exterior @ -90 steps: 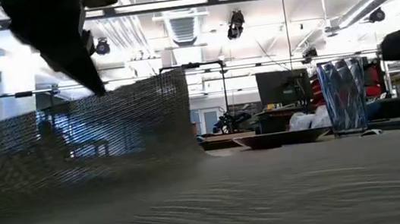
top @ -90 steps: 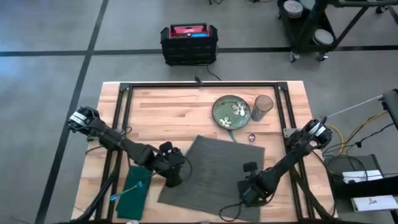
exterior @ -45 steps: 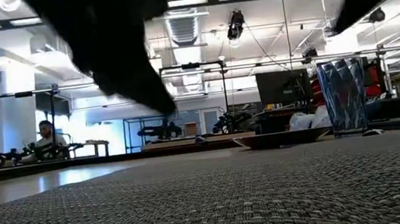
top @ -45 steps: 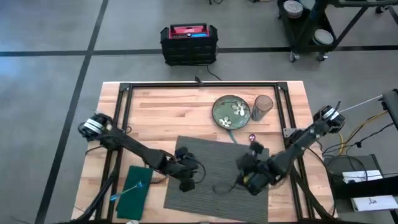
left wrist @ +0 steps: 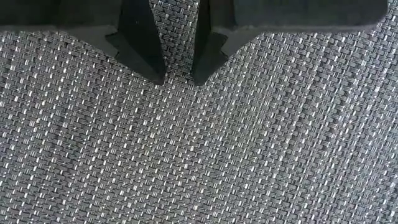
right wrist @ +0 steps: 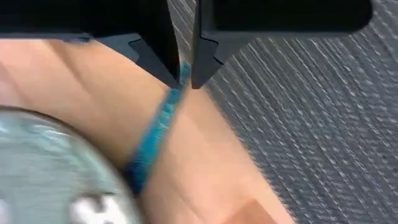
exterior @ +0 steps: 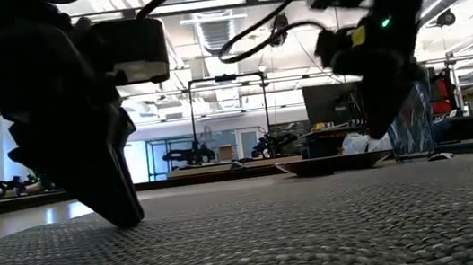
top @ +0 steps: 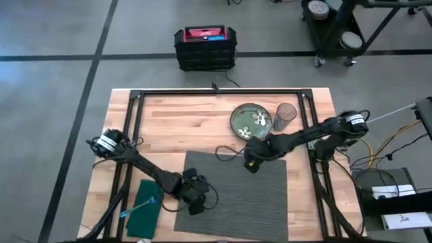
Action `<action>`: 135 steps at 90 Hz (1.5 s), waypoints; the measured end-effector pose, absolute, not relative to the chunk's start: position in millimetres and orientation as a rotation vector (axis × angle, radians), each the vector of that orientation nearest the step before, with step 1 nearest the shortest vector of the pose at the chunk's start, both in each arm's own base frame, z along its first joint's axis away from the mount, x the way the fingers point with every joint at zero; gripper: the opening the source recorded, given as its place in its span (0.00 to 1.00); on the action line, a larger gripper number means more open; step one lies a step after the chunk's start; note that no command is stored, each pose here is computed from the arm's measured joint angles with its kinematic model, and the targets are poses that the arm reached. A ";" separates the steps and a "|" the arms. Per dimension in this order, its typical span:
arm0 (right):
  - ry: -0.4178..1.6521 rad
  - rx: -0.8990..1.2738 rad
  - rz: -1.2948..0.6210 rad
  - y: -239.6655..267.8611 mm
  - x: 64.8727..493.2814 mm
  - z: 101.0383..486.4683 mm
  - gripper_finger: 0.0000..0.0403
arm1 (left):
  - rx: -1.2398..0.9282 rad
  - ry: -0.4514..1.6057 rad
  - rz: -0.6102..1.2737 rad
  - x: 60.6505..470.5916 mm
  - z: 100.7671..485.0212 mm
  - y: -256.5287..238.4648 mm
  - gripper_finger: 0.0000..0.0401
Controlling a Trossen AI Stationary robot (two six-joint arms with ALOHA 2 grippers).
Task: Set table place
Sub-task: Move the gray place mat to the center of the table
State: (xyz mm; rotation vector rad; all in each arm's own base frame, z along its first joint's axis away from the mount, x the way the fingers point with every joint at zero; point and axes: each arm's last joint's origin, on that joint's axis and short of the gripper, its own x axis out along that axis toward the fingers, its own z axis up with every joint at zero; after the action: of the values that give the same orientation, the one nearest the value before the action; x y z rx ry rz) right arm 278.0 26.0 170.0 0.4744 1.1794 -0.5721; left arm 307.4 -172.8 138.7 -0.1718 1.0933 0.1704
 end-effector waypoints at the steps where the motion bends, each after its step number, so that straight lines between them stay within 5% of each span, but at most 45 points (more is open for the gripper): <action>1: 1.178 0.481 -0.568 25.0 278.3 169.2 0.11 | -0.171 1.093 0.170 307.4 138.6 -172.8 0.18; 46: 1.258 0.509 -0.666 16.8 278.2 134.9 0.32 | -0.141 1.084 0.156 307.8 138.6 -173.2 0.18; 97: 1.521 0.016 -0.436 13.3 259.3 133.4 0.12 | -0.132 1.080 0.147 307.8 138.8 -174.1 0.18; 120: 1.632 -0.203 -0.441 8.3 247.0 132.4 0.16 | -0.130 1.079 0.144 307.6 138.8 -174.5 0.18; 135: 1.700 -0.091 -0.492 9.4 241.6 145.5 0.22 | -0.124 1.078 0.139 307.5 139.4 -174.6 0.18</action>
State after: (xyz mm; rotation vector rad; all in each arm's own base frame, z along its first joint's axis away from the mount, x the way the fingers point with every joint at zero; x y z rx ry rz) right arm 241.6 9.4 145.5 -0.0910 1.7001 -0.4917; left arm 307.5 -174.6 139.4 -0.1236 1.0782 0.1392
